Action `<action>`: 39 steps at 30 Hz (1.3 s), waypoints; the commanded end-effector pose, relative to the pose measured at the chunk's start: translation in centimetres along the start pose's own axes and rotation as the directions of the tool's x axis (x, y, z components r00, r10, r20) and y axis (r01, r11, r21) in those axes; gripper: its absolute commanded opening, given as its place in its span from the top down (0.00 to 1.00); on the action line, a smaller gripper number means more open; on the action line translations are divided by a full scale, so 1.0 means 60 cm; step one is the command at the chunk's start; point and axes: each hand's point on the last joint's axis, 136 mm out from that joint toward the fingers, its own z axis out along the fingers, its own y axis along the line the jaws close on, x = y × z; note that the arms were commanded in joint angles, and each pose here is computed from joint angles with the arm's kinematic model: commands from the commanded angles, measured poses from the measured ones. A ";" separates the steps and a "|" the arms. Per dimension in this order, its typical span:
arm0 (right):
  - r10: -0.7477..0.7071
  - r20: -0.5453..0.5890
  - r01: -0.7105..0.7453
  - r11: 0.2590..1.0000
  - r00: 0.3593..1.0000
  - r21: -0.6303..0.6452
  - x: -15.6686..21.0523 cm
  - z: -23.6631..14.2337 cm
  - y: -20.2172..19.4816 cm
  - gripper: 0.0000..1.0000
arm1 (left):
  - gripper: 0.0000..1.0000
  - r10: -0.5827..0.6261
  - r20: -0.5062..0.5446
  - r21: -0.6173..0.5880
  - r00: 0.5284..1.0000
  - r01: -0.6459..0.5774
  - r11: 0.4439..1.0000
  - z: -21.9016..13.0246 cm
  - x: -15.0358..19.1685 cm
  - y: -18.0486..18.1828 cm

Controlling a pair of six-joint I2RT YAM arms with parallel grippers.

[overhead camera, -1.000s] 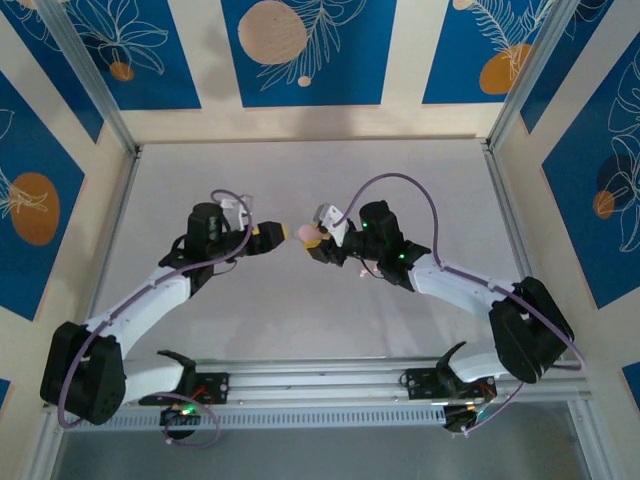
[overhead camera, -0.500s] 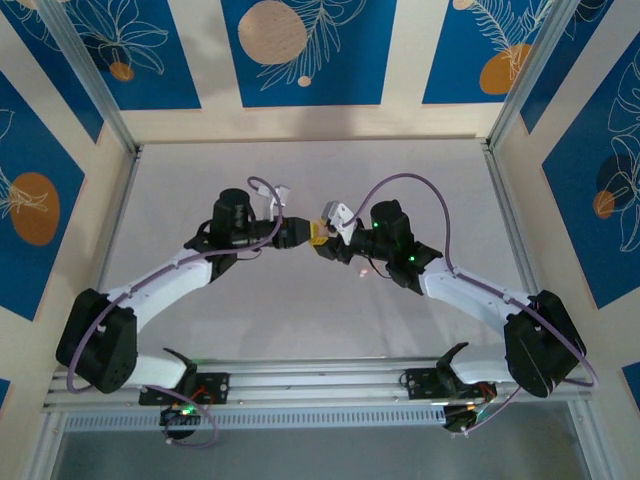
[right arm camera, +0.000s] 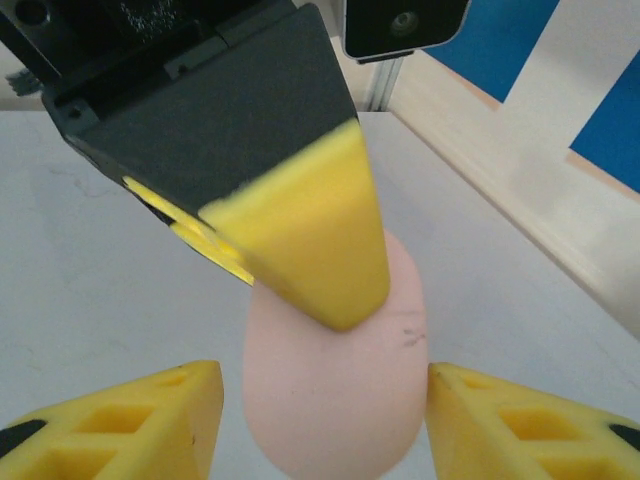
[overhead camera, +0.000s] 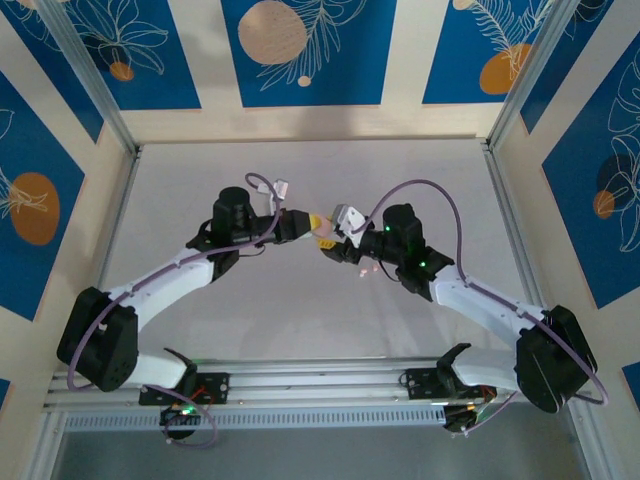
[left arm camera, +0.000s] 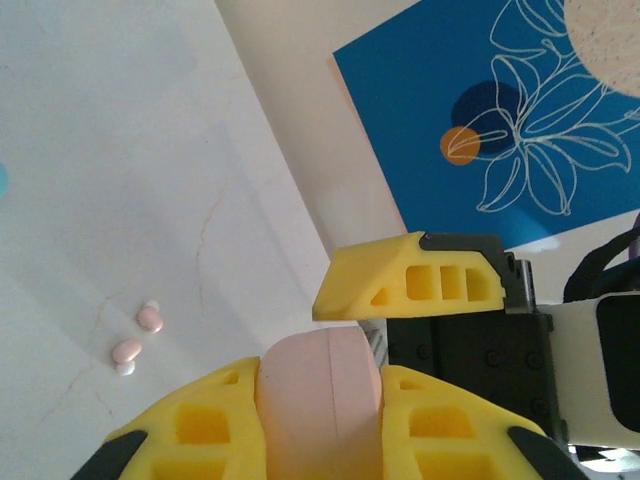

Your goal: Insert the wireless bluetooth earbuds into the charging case

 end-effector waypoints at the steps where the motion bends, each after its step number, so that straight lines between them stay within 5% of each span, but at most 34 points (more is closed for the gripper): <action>1: -0.039 0.035 0.039 0.999 0.999 -0.008 -0.013 -0.014 -0.003 0.44 | 0.86 -0.045 0.026 0.052 0.999 0.043 0.998 -0.001 -0.013 -0.024; 25: 0.032 0.118 -0.020 0.995 0.992 -0.101 -0.051 -0.007 -0.010 0.60 | 0.80 -0.063 -0.018 0.069 0.998 0.064 0.996 0.006 -0.002 -0.020; 31: 0.075 0.111 -0.059 0.988 0.991 -0.143 -0.048 -0.009 -0.003 0.66 | 0.67 -0.042 -0.015 0.069 0.999 0.043 0.997 0.004 -0.004 -0.023; 35: 0.105 0.107 -0.086 0.982 0.989 -0.166 -0.047 -0.013 -0.001 0.66 | 0.41 -0.013 -0.005 0.061 1.000 0.013 0.998 0.001 -0.005 -0.026; 39: 0.167 0.094 -0.144 0.966 0.981 -0.217 -0.050 -0.020 0.002 0.67 | 0.37 0.110 0.036 0.021 0.993 -0.111 0.994 -0.015 -0.012 -0.034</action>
